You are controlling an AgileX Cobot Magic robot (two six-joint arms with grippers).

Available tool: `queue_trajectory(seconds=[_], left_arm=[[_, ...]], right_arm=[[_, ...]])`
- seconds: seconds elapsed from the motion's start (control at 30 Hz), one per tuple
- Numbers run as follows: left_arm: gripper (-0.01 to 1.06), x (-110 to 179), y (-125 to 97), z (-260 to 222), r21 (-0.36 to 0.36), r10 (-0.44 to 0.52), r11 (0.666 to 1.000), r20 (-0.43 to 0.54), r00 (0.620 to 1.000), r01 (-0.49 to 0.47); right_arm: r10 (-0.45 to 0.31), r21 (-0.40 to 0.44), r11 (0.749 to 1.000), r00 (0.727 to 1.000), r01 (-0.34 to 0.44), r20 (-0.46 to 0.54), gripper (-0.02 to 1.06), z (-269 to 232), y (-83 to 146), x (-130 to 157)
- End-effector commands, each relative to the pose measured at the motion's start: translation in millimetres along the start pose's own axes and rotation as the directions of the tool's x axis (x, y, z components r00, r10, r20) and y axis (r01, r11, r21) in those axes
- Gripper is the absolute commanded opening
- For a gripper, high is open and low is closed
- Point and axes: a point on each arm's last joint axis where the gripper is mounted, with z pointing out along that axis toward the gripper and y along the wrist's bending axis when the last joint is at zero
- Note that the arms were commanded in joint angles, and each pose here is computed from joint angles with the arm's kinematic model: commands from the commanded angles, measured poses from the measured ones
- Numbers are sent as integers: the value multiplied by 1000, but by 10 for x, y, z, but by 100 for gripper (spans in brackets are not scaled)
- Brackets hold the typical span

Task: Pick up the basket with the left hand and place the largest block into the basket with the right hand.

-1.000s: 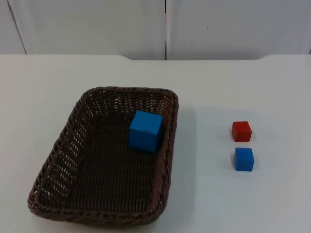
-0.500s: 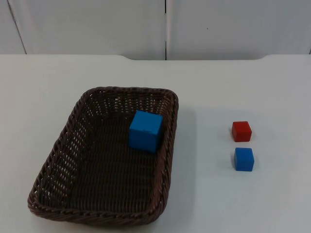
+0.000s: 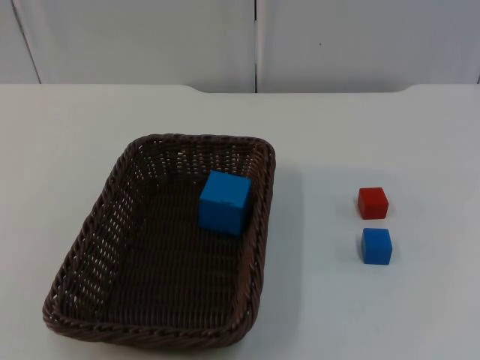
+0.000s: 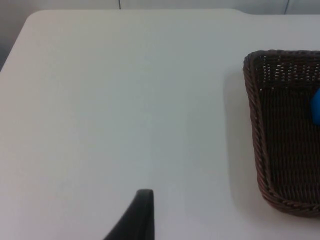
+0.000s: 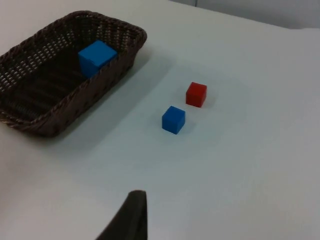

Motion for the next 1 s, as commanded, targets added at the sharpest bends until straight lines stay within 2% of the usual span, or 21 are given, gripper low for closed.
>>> queue_trajectory(seconds=[0.0,0.3,0.6,0.77,0.97], left_arm=[[105,2,-4,6,5,-7,1000,11,1000,7],[105,2,-4,6,5,-7,1000,11,1000,7],[105,2,-4,6,5,-7,1000,11,1000,7],[105,2,-3,6,3,-6,1000,11,1000,6],[105,2,-3,6,3,-6,1000,11,1000,6]], right_arm=[[26,51,998,1000,-26,9,105,-10,10,-4],[78,153,985,997,-79,11,105,-14,19,-3],[144,280,949,989,-145,22,105,-16,30,-1],[169,327,930,985,-169,29,105,-17,35,-1],[174,337,925,984,-174,31,105,-17,36,-1]])
